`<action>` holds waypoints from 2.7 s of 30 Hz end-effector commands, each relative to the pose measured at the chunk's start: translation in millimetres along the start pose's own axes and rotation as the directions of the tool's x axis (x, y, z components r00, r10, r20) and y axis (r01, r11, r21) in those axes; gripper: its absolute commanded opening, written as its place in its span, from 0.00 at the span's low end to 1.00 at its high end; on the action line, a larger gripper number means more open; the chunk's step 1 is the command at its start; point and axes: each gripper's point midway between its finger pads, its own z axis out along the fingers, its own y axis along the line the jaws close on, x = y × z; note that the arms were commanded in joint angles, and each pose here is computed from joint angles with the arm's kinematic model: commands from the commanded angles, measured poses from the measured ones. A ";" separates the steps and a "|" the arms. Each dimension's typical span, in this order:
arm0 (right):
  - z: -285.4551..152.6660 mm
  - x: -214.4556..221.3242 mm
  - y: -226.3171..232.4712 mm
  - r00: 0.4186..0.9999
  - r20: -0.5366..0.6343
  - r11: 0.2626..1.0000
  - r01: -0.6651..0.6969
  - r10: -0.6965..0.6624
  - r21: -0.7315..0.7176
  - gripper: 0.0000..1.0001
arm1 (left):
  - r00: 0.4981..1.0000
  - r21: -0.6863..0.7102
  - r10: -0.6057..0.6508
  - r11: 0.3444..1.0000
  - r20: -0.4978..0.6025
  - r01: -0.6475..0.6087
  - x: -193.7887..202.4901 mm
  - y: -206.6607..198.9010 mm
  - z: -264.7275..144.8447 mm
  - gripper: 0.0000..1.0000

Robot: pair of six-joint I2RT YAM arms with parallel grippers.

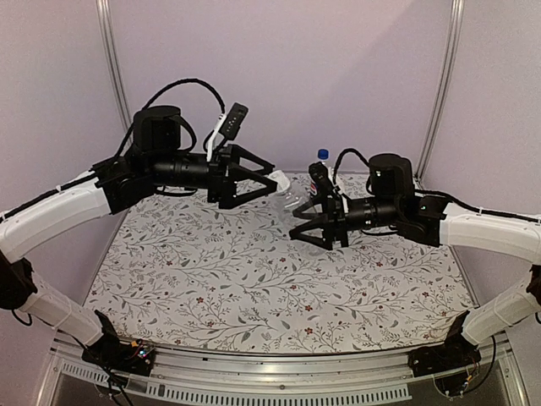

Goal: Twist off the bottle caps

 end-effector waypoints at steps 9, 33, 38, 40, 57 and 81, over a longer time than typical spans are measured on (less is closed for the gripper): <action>-1.2 -26.0 35.9 0.990 0.109 0.971 -0.061 0.088 -0.231 0.58 | 0.977 0.224 0.067 0.968 0.202 -0.113 -17.8 -19.6 -0.7 0.79; 10.3 -14.0 13.0 0.985 0.092 0.982 -0.134 0.148 -0.135 0.55 | 0.978 0.234 0.016 0.970 0.208 -0.066 -14.6 -11.1 18.8 0.15; 6.2 -11.0 -14.5 0.990 0.067 0.991 -0.127 0.124 0.045 0.55 | 0.973 -0.055 -0.076 0.994 0.218 0.090 -21.9 24.7 22.1 0.00; 4.2 -10.4 -30.4 0.992 0.052 0.982 -0.124 0.118 0.142 0.55 | 0.966 -0.222 -0.116 0.960 0.231 0.168 -22.7 41.7 21.1 0.00; -4.3 -12.6 -54.2 0.999 0.013 0.960 -0.047 0.045 0.278 0.56 | 0.940 -0.469 -0.171 0.831 0.297 0.299 -17.5 57.8 13.5 0.29; -20.3 -43.9 49.3 0.998 0.058 0.918 0.025 -0.002 -0.396 0.60 | 0.961 0.293 0.100 0.940 0.256 -0.176 -41.0 -41.3 -12.5 0.89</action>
